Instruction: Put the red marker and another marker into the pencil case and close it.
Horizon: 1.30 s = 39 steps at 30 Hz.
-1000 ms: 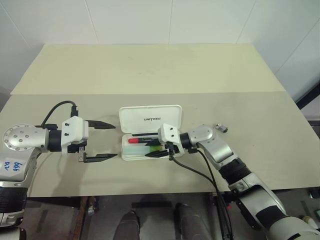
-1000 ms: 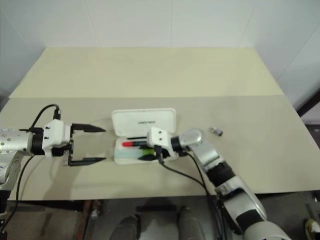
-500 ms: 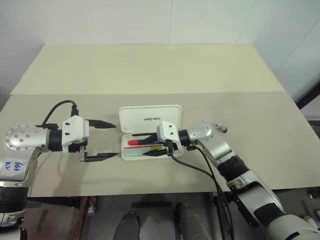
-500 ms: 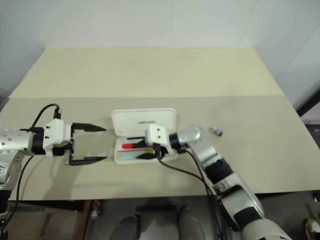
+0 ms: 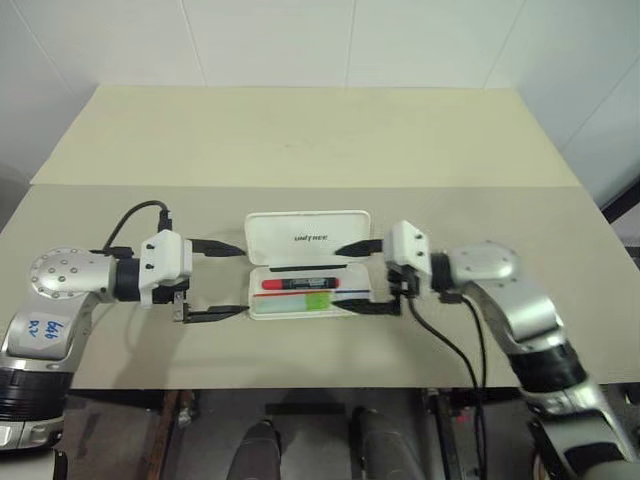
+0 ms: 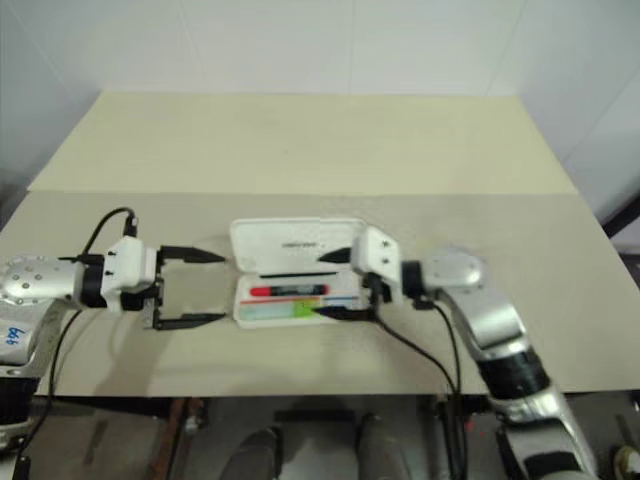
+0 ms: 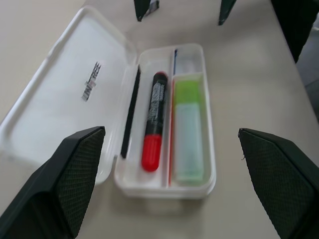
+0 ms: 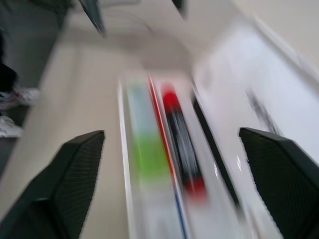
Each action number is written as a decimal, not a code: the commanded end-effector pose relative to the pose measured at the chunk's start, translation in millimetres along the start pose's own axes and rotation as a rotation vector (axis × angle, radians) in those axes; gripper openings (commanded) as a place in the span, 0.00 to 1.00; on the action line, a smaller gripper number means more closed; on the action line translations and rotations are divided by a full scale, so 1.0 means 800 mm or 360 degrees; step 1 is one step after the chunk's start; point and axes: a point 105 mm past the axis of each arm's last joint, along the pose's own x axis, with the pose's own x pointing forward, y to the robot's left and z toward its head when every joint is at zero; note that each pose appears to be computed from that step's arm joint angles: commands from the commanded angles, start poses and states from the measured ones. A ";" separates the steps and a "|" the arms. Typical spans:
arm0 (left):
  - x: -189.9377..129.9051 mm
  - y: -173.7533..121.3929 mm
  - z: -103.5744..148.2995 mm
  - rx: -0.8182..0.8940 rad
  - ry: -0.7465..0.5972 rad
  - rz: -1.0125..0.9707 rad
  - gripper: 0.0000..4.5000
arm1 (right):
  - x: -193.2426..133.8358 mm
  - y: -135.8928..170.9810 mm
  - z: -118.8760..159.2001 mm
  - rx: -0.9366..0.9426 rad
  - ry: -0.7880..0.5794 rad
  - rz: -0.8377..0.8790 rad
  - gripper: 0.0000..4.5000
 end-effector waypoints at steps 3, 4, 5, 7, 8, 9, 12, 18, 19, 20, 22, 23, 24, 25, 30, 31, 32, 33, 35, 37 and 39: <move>0.010 0.001 0.015 0.0024 -0.0076 0.0002 1.00 | -0.059 -0.039 -0.018 -0.0001 0.0135 -0.0310 0.99; 0.015 0.001 0.017 0.0027 -0.0092 -0.0003 1.00 | -0.079 -0.055 -0.037 0.0054 0.0228 -0.0451 0.99; 0.018 0.002 0.018 0.0030 -0.0104 -0.0007 1.00 | -0.095 -0.066 -0.051 0.0093 0.0297 -0.0553 0.99; 0.024 0.002 0.020 0.0036 -0.0117 -0.0019 1.00 | -0.122 -0.079 -0.075 0.0183 0.0368 -0.0725 0.99; 0.024 0.003 0.020 0.0038 -0.0117 -0.0022 1.00 | -0.125 -0.080 -0.079 0.0203 0.0369 -0.0746 0.99; 0.025 0.003 0.020 0.0039 -0.0118 -0.0021 1.00 | -0.129 -0.082 -0.085 0.0221 0.0373 -0.0777 0.99; 0.026 0.006 0.020 0.0042 -0.0122 -0.0021 1.00 | -0.132 -0.085 -0.097 0.0253 0.0383 -0.0817 0.99; 0.031 0.010 0.022 0.0061 -0.0137 -0.0033 1.00 | -0.135 -0.097 -0.115 0.0355 0.0368 -0.0925 0.99; 0.031 0.010 0.022 0.0063 -0.0138 -0.0034 1.00 | -0.133 -0.098 -0.115 0.0369 0.0353 -0.0928 0.99; 0.030 0.010 0.022 0.0063 -0.0137 -0.0035 1.00 | -0.130 -0.098 -0.115 0.0368 0.0349 -0.0924 0.99; 0.030 0.010 0.022 0.0064 -0.0137 -0.0036 1.00 | -0.125 -0.098 -0.116 0.0369 0.0346 -0.0912 0.99; 0.030 0.010 0.022 0.0065 -0.0136 -0.0037 1.00 | -0.121 -0.099 -0.117 0.0371 0.0343 -0.0910 0.99; 0.030 0.010 0.022 0.0066 -0.0136 -0.0037 1.00 | -0.119 -0.099 -0.117 0.0374 0.0340 -0.0910 0.99; 0.031 0.011 0.022 0.0066 -0.0137 -0.0037 1.00 | -0.117 -0.100 -0.120 0.0380 0.0342 -0.0911 0.99; 0.032 0.010 0.023 0.0069 -0.0141 -0.0037 1.00 | -0.117 -0.102 -0.130 0.0406 0.0362 -0.0936 0.78; 0.032 0.010 0.023 0.0070 -0.0140 -0.0037 1.00 | -0.117 -0.102 -0.131 0.0410 0.0366 -0.0938 0.70; 0.031 0.011 0.023 0.0072 -0.0139 -0.0030 1.00 | -0.121 -0.101 -0.136 0.0424 0.0379 -0.0949 0.62; 0.030 0.011 0.023 0.0074 -0.0137 -0.0026 1.00 | -0.123 -0.101 -0.139 0.0432 0.0386 -0.0956 0.54; 0.029 0.011 0.023 0.0076 -0.0136 -0.0022 1.00 | -0.126 -0.099 -0.143 0.0452 0.0396 -0.0953 0.38; 0.029 0.011 0.023 0.0078 -0.0133 -0.0024 1.00 | -0.126 -0.098 -0.144 0.0452 0.0401 -0.0947 0.22; 0.029 0.011 0.023 0.0080 -0.0133 -0.0023 1.00 | -0.126 -0.098 -0.144 0.0446 0.0406 -0.0949 0.08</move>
